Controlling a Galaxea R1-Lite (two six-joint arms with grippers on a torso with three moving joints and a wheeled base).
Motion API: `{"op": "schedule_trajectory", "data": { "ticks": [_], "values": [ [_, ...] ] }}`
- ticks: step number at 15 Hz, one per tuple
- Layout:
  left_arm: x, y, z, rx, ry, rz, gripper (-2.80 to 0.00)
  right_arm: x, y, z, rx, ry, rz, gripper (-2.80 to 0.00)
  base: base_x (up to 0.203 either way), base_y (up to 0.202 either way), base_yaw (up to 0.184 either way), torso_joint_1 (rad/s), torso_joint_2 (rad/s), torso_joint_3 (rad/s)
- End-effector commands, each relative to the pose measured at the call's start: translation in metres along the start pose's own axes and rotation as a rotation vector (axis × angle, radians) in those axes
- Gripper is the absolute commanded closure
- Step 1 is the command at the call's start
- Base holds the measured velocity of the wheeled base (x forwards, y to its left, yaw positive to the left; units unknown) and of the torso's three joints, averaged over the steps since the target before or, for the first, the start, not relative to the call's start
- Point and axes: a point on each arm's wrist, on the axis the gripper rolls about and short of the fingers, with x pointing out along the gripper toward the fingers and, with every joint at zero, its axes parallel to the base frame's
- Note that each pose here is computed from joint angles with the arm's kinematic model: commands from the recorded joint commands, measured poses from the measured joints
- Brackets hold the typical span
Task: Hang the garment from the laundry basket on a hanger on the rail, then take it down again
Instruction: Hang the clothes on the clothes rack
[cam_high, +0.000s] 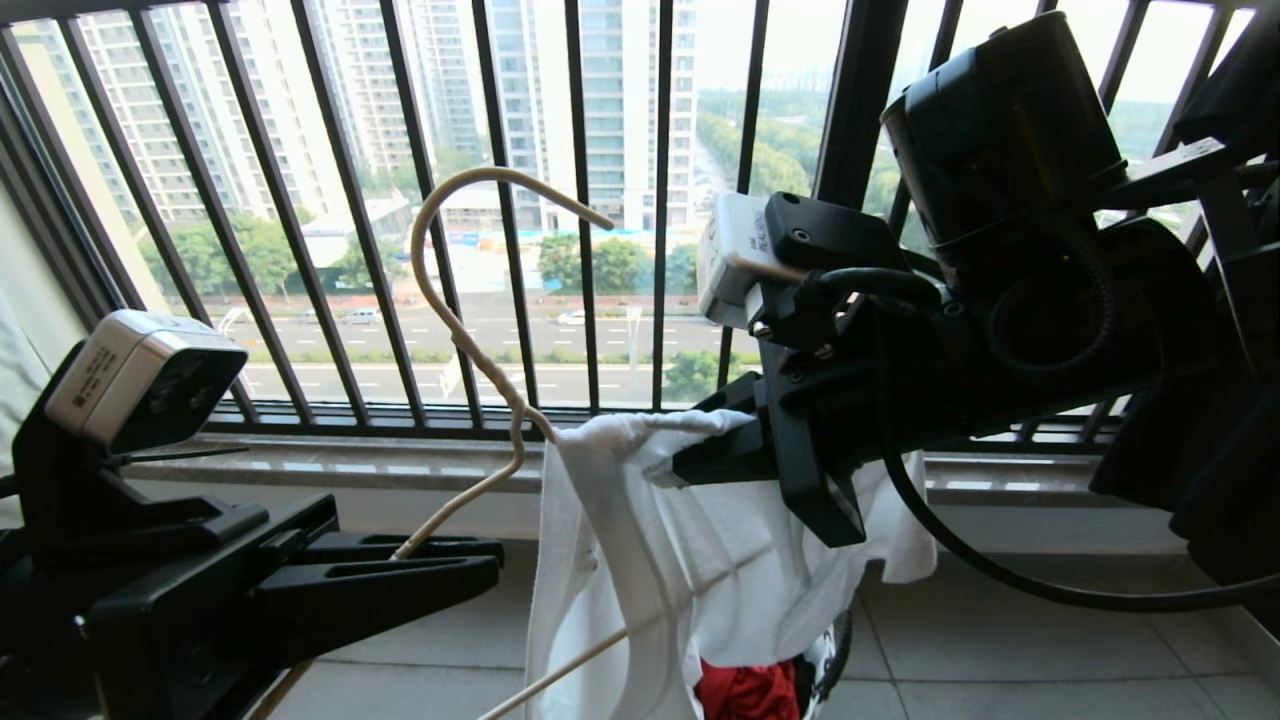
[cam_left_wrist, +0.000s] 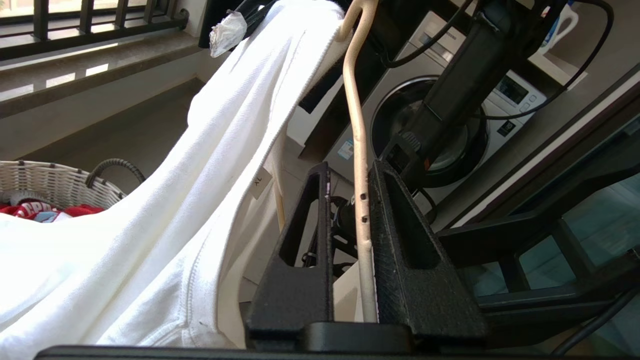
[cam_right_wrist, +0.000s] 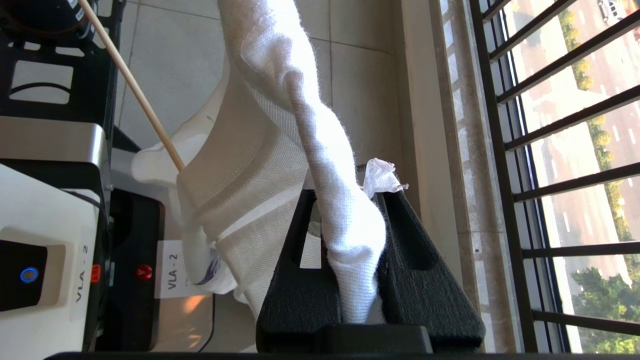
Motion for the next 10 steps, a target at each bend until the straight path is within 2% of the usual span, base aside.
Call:
{"op": "schedule_trajectory", "data": {
  "ticks": [1,4,7,8,10],
  "values": [
    [-0.001,0.003,0.002,-0.005,-0.002,0.009,-2.8,-0.003,0.001,0.002,-0.009,-0.007,0.0,0.0,0.0,0.0,0.0,0.0,0.0,0.0],
    [-0.007,0.006,0.012,0.022,-0.043,0.06,-2.8,-0.006,0.004,0.0,-0.006,-0.003,0.001,0.0,0.0,0.0,0.0,0.0,0.0,0.0],
    [-0.028,0.01,0.035,0.093,-0.139,0.183,-2.8,-0.013,0.006,-0.001,-0.002,0.001,-0.007,0.0,0.0,0.0,0.0,0.0,0.0,0.0],
    [-0.037,0.009,0.045,0.126,-0.18,0.233,-2.8,-0.017,0.006,0.0,-0.003,-0.003,-0.018,0.0,0.0,0.0,0.0,0.0,0.0,0.0],
    [-0.051,-0.009,0.062,0.177,-0.252,0.271,-2.8,-0.021,0.005,-0.003,0.012,0.022,-0.033,0.0,0.0,0.0,0.0,0.0,0.0,0.0]
  ]
}}
